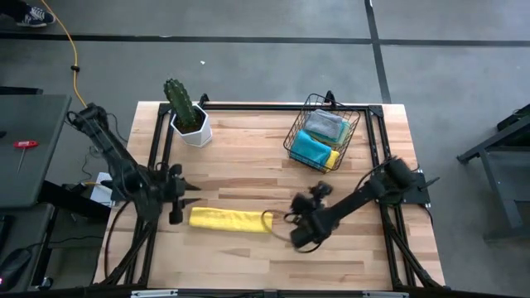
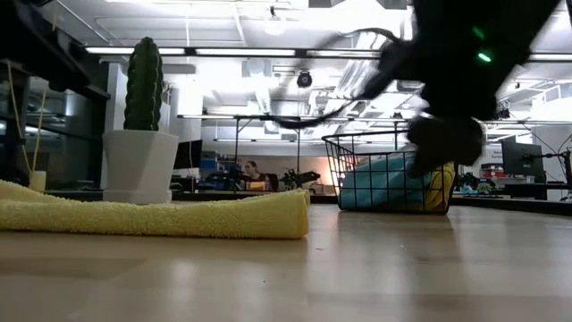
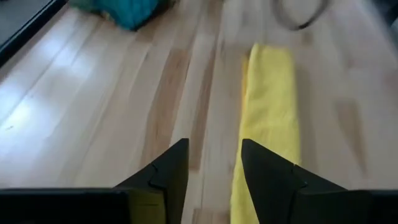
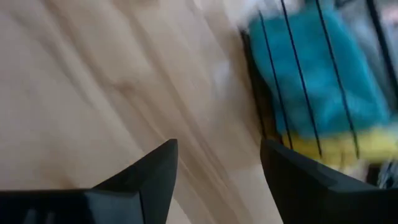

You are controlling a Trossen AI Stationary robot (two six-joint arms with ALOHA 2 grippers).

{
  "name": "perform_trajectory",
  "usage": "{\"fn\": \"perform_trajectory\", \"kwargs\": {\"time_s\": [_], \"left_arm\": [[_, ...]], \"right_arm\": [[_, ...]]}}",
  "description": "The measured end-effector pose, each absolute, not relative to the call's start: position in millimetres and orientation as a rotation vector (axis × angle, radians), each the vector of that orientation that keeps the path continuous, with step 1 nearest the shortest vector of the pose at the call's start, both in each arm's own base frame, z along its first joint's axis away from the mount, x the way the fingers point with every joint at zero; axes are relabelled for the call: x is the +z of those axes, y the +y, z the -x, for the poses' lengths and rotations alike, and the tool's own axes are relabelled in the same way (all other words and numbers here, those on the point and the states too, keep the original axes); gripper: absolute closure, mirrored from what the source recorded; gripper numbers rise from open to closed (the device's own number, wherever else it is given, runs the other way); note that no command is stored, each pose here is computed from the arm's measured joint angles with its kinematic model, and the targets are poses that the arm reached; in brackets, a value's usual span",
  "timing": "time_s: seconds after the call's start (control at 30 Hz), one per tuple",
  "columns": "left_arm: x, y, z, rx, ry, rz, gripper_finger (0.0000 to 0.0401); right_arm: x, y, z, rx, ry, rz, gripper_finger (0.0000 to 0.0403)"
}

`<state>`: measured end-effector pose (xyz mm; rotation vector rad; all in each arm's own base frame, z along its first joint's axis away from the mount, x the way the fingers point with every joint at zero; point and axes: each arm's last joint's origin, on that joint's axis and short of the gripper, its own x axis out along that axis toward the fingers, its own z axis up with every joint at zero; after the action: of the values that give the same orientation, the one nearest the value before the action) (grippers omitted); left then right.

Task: Fold microfiber towels
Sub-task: Fold the yellow microfiber towel

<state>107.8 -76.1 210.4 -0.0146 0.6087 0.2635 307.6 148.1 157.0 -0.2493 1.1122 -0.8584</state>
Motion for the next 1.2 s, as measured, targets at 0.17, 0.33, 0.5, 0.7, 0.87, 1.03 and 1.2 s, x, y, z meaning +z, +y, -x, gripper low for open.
{"fn": "perform_trajectory", "kwargs": {"time_s": [0.17,0.33,0.5,0.7,0.87,1.03,1.2], "left_arm": [[219,-54,-107,0.174,0.442,0.061,0.0274],[234,-35,-106,0.153,0.258,0.045,0.0281],[232,-23,-107,0.149,0.143,0.05,0.0293],[206,-25,-110,0.008,0.03,0.16,0.0304],[213,-28,-108,-0.111,-0.015,0.259,0.0303],[223,-34,-104,-0.22,-0.013,0.272,0.0302],[226,-34,-103,-0.136,-0.032,0.233,0.0302]], "right_arm": [[152,126,-262,-0.869,1.001,-0.008,0.0183],[162,116,-256,-0.631,0.68,-0.231,0.0183],[183,111,-274,-0.373,0.331,-0.301,0.0183],[207,105,-292,-0.262,0.11,-0.218,0.0183],[223,101,-302,-0.278,0.057,-0.224,0.0183],[229,99,-306,-0.284,0.047,-0.186,0.0183],[240,98,-311,-0.286,0.028,-0.093,0.0183]]}}
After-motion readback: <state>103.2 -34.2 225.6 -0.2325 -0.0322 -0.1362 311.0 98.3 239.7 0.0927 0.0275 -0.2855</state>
